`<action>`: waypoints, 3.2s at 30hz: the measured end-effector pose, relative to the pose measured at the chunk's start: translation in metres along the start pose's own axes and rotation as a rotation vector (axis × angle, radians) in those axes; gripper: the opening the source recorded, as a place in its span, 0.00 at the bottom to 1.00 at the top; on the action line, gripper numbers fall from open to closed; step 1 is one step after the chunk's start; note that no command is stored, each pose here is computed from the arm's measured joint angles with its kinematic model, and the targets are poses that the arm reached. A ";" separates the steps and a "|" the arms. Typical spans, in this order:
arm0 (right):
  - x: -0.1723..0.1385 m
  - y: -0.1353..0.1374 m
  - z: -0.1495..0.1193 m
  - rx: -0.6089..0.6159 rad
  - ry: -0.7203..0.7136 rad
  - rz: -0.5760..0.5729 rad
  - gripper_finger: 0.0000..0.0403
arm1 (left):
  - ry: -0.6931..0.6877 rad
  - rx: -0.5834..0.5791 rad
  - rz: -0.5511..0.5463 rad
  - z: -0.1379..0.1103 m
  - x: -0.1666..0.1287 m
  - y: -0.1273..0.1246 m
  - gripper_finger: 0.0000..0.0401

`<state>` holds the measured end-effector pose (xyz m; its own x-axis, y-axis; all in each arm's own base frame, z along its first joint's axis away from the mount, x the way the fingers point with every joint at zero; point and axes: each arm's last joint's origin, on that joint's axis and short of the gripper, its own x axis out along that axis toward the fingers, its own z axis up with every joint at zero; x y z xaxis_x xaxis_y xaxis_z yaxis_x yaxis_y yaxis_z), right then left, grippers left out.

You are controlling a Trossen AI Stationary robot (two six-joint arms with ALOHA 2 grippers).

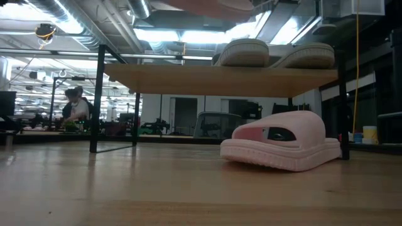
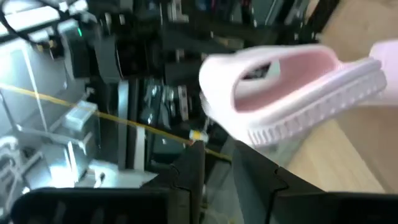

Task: Pick and place slides into the shelf
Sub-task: Put the left pink slide on the shelf

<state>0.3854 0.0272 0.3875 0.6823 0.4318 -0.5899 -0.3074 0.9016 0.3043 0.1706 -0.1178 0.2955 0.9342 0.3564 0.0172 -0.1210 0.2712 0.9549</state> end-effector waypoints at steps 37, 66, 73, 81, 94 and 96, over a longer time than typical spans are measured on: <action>0.000 0.000 0.004 0.073 -0.041 -0.017 0.02 | 0.121 0.424 -0.055 0.045 0.038 -0.019 0.20; 0.000 0.000 0.006 0.067 -0.061 0.010 0.02 | 0.166 0.579 -0.077 0.037 0.045 -0.019 0.20; 0.000 0.001 0.007 0.062 -0.066 0.014 0.02 | 0.149 0.554 -0.052 0.040 0.045 -0.014 0.20; 0.000 0.002 0.008 0.056 -0.075 0.039 0.02 | 0.139 0.520 -0.035 0.038 0.051 -0.010 0.20; 0.001 0.002 0.008 0.029 -0.073 0.035 0.02 | 0.141 0.472 -0.020 0.042 0.045 -0.010 0.02; 0.001 0.002 0.008 0.029 -0.072 0.035 0.02 | 0.141 0.466 -0.019 0.042 0.045 -0.010 0.03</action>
<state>0.3902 0.0289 0.3933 0.7181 0.4587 -0.5233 -0.3133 0.8846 0.3454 0.2285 -0.1420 0.2994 0.8763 0.4816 -0.0111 0.0891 -0.1393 0.9862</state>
